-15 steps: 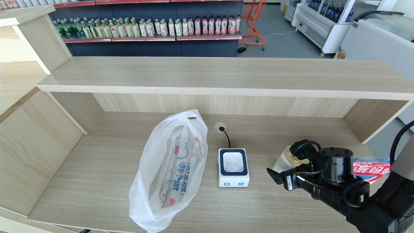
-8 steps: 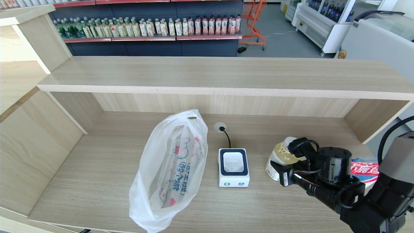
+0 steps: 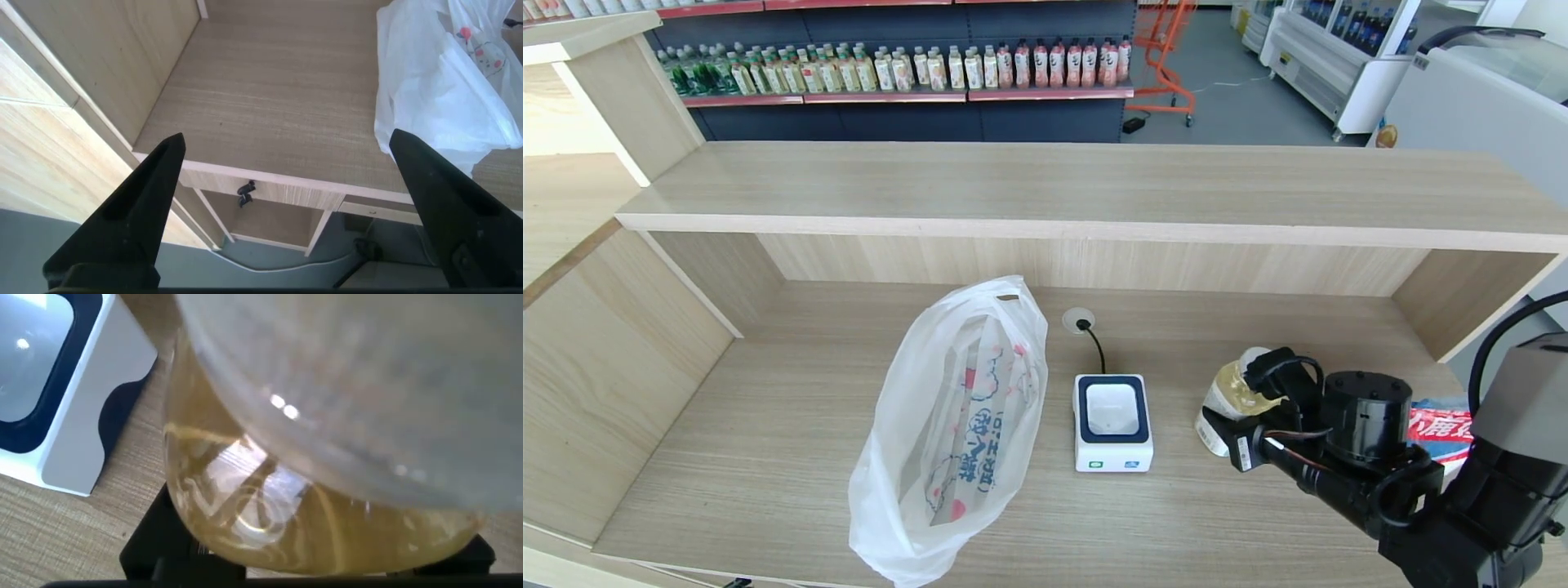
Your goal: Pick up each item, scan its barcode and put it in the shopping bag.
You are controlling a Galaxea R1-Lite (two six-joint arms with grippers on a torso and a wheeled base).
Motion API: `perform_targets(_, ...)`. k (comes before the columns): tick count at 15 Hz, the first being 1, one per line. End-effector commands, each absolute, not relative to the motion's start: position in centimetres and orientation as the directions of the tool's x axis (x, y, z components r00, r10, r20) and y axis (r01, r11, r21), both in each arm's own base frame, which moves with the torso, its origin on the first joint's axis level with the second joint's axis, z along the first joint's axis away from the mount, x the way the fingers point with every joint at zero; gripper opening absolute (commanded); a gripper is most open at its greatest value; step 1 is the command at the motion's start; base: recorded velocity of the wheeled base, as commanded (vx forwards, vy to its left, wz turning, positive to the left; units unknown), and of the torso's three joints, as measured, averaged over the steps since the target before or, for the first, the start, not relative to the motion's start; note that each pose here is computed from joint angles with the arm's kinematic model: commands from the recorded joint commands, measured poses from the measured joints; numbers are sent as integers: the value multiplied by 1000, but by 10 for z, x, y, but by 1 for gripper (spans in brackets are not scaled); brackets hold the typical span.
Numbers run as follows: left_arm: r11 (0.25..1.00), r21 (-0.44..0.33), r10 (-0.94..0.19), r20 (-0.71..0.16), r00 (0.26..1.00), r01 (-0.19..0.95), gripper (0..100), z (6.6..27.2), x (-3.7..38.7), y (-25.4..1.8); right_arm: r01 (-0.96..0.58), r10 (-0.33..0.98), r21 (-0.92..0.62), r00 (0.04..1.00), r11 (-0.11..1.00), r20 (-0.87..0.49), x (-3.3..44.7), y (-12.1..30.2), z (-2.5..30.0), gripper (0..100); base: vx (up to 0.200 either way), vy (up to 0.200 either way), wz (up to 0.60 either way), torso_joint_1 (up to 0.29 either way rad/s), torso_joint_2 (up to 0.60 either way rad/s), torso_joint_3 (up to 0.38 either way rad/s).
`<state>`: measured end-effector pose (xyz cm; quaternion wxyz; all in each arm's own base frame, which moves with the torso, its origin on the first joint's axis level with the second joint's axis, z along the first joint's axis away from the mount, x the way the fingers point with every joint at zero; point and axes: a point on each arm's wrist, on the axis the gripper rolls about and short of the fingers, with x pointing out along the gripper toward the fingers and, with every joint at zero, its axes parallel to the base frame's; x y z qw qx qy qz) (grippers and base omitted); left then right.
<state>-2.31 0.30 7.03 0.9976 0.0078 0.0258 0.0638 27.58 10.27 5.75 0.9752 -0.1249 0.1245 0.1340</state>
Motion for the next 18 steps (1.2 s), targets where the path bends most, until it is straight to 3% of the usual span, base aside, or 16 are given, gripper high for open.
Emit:
perform_targets(1, 992, 19, 129, -50, 990, -128, 100, 70, -23, 3, -274, 243, -174, 953, 946, -179, 276, 102, 85, 0, 0, 0, 0, 0, 0, 0)
perform_targets(2, 992, 19, 127, -50, 991, -126, 100, 70, -23, 3, -265, 251, -117, 961, 957, -120, 273, 100, 109, 0, 0, 0, 0, 0, 0, 0)
perform_targets(4, 992, 19, 129, -50, 990, -128, 100, 70, -23, 3, -323, 311, -27, 928, 946, -204, 243, 87, 145, 0, 0, 0, 0, 0, 0, 0)
perform_targets(5, 992, 19, 129, -50, 990, -128, 100, 70, -23, 3, -378, 362, 5, 882, 926, -302, 224, 78, 156, 0, 0, 0, 0, 0, 0, 0)
perform_targets(7, 992, 19, 129, -50, 990, -128, 100, 70, -23, 3, -499, 501, 78, 826, 863, -258, 216, 77, 170, 0, 0, 0, 0, 0, 0, 0)
perform_targets(8, 992, 19, 129, -50, 990, -128, 100, 70, -23, 3, -499, 501, 78, 826, 863, -258, 216, 77, 170, 0, 0, 0, 0, 0, 0, 0)
perform_targets(10, 992, 19, 129, -50, 990, -128, 100, 70, -23, 3, -729, 748, 165, 645, 664, -157, 204, 80, 195, 0, 0, 0, 0, 0, 0, 0)
perform_targets(14, 992, 19, 129, -50, 990, -128, 100, 70, -23, 3, -864, 893, 226, 433, 450, -121, 189, 88, 203, 0, 0, 0, 0, 0, 0, 0)
perform_targets(18, 992, 19, 127, -50, 991, -126, 100, 70, -23, 3, -880, 923, 280, 354, 383, -149, 179, 99, 206, 0, 0, 0, 0, 0, 0, 0)
